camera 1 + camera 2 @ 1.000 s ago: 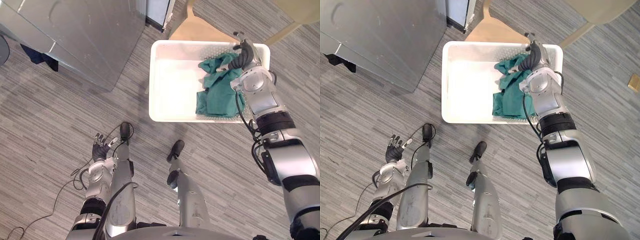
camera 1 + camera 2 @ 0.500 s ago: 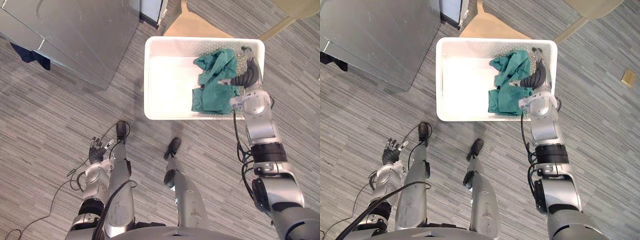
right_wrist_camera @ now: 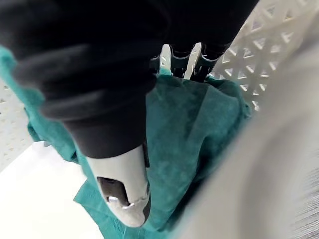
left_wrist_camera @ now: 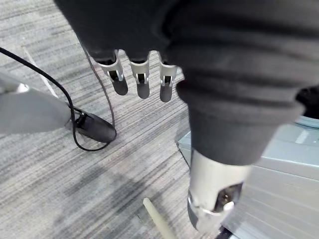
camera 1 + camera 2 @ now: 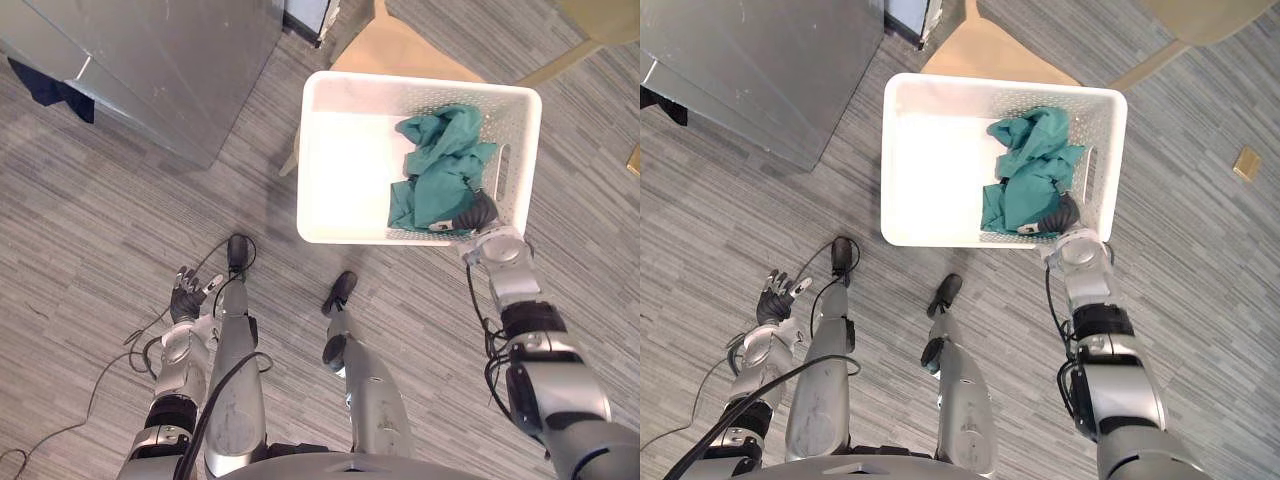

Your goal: Pick up the laundry basket with both hands and put the clothes into the washing machine.

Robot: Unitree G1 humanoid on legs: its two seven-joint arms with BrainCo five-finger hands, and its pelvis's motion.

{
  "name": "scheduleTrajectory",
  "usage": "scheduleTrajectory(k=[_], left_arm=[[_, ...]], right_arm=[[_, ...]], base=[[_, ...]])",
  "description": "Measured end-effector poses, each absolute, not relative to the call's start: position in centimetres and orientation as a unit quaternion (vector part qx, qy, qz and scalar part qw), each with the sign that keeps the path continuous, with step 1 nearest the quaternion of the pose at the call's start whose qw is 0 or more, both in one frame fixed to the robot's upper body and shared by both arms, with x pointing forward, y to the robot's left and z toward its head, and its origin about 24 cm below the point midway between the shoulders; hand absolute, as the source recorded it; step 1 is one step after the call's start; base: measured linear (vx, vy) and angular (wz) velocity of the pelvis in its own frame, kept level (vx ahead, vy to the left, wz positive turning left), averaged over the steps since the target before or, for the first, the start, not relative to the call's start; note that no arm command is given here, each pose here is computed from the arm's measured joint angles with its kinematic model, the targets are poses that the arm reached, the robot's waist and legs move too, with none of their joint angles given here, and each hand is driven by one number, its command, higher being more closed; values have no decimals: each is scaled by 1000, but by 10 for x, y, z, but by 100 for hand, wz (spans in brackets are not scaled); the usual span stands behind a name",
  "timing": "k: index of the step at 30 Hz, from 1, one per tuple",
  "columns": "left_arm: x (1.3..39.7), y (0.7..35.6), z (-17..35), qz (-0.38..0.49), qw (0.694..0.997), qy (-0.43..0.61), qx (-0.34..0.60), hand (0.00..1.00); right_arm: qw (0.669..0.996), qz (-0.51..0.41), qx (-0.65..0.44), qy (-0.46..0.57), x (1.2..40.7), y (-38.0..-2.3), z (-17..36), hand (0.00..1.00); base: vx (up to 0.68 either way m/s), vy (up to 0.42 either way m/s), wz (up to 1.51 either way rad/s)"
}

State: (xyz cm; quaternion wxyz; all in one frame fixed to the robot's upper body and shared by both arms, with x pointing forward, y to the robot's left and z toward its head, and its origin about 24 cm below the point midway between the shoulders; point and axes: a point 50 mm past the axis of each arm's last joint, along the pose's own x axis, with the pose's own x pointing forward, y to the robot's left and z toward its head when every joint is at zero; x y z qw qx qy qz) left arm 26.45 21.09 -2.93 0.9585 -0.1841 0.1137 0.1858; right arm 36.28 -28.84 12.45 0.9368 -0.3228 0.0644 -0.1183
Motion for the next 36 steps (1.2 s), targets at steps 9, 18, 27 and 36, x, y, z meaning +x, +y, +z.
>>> scheduleTrajectory(k=[9,18,27,36], left_arm=[[273,202,-12,177,956,67,-226,0],[275,186,-8,162,950,52,-261,0],[276,180,-8,154,950,53,-267,0],[274,185,-11,164,949,58,-265,0]], right_arm=[[917,-153,-361,72,383,-304,164,0],[924,-178,-336,39,392,-307,204,100],[954,-167,-249,20,395,-300,205,100],[994,-111,-20,9,398,-267,164,100]], base=[[8,3,3],[9,-23,-2],[28,-58,7],[21,-69,8]])
